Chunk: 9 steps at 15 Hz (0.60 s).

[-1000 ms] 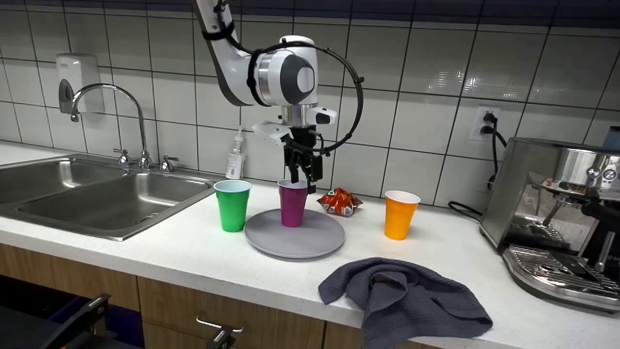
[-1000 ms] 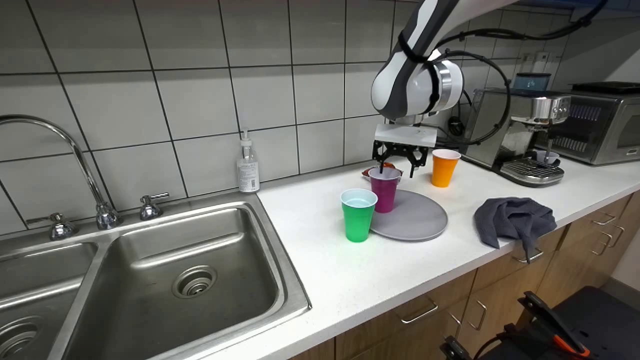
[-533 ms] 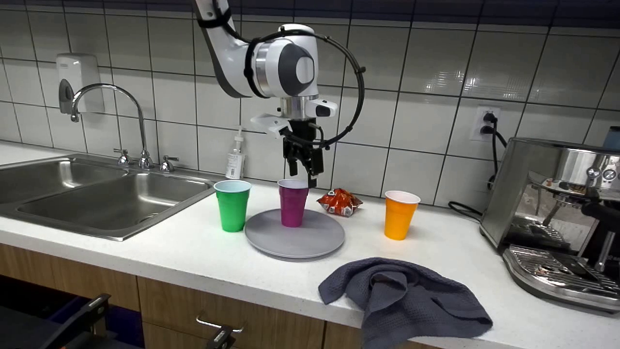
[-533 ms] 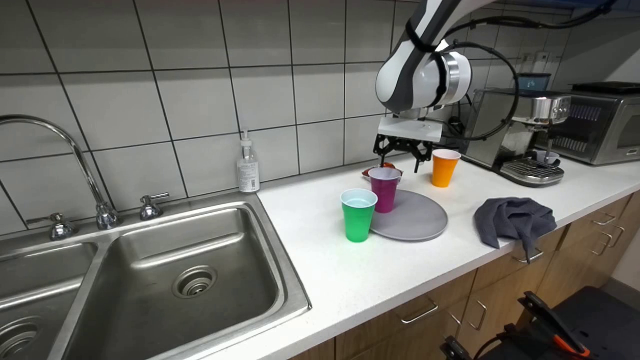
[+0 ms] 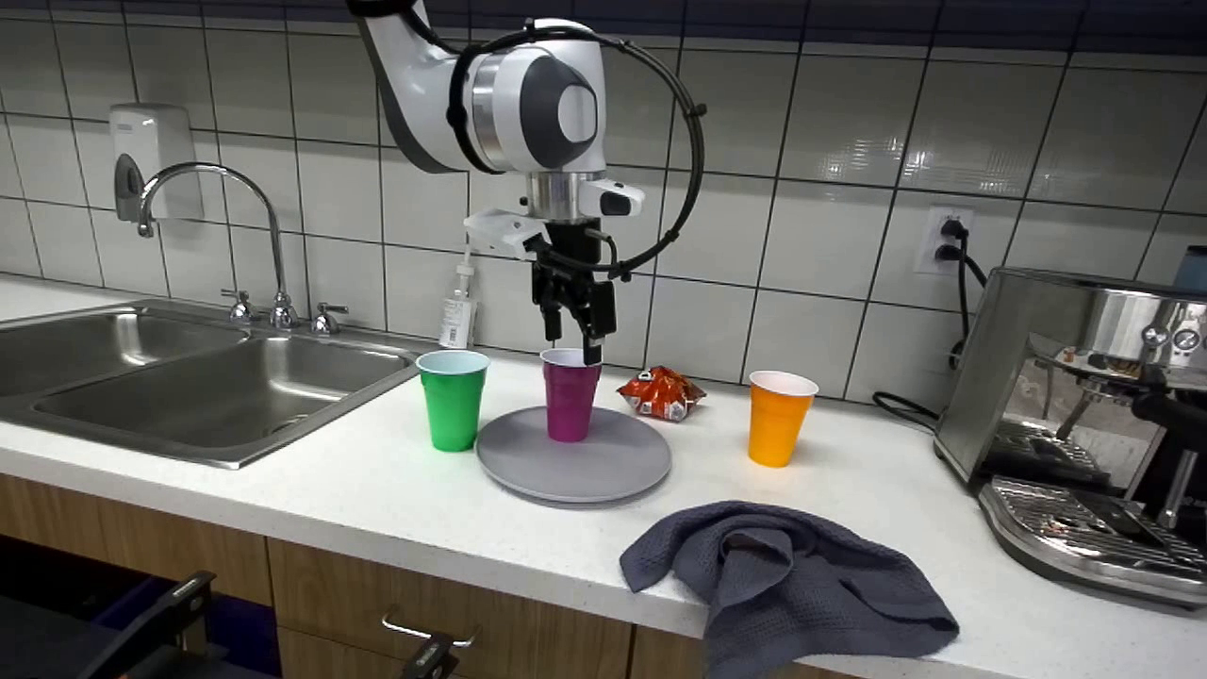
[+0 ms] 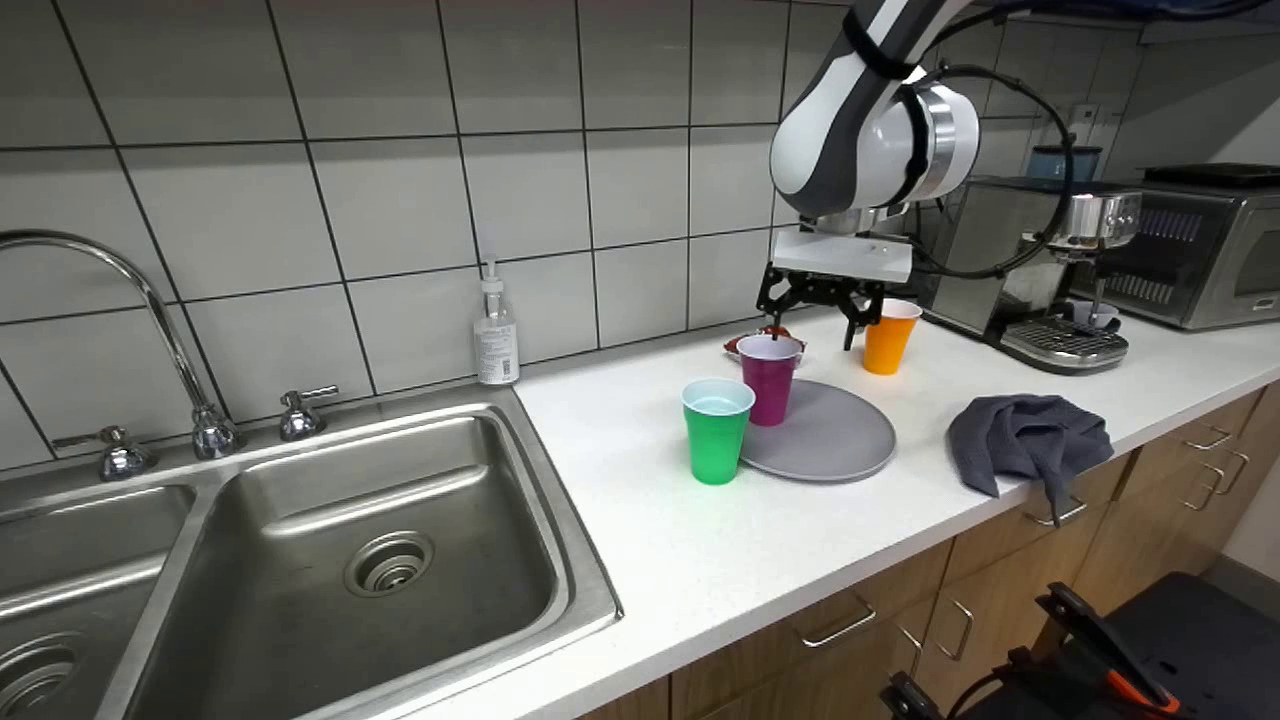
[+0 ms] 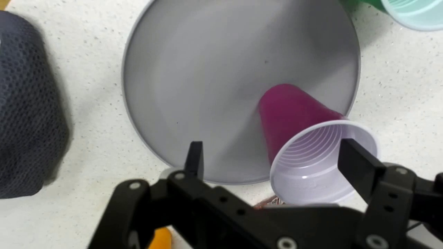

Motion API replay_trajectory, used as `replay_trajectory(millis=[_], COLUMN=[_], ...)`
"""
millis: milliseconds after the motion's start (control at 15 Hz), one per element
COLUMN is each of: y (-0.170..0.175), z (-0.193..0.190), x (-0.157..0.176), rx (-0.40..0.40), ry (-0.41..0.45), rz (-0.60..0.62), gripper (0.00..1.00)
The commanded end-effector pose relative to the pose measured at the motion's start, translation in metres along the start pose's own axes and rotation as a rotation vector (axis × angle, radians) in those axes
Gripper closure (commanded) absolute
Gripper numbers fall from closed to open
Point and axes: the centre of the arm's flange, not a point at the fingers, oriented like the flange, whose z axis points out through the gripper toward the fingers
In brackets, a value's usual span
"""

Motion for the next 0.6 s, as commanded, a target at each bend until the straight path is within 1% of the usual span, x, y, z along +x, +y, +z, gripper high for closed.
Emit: replay_trajectory(millis=[0, 267, 533], y=[0.004, -0.002, -0.012], z=[-0.025, -0.033, -0.032], x=[-0.036, -0.062, -0.089], rx=[0.007, 0.005, -0.001], ry=[-0.002, -0.012, -0.029], rz=[-0.069, -0.129, -0.186], gripper=[0.00, 0.00, 0.00])
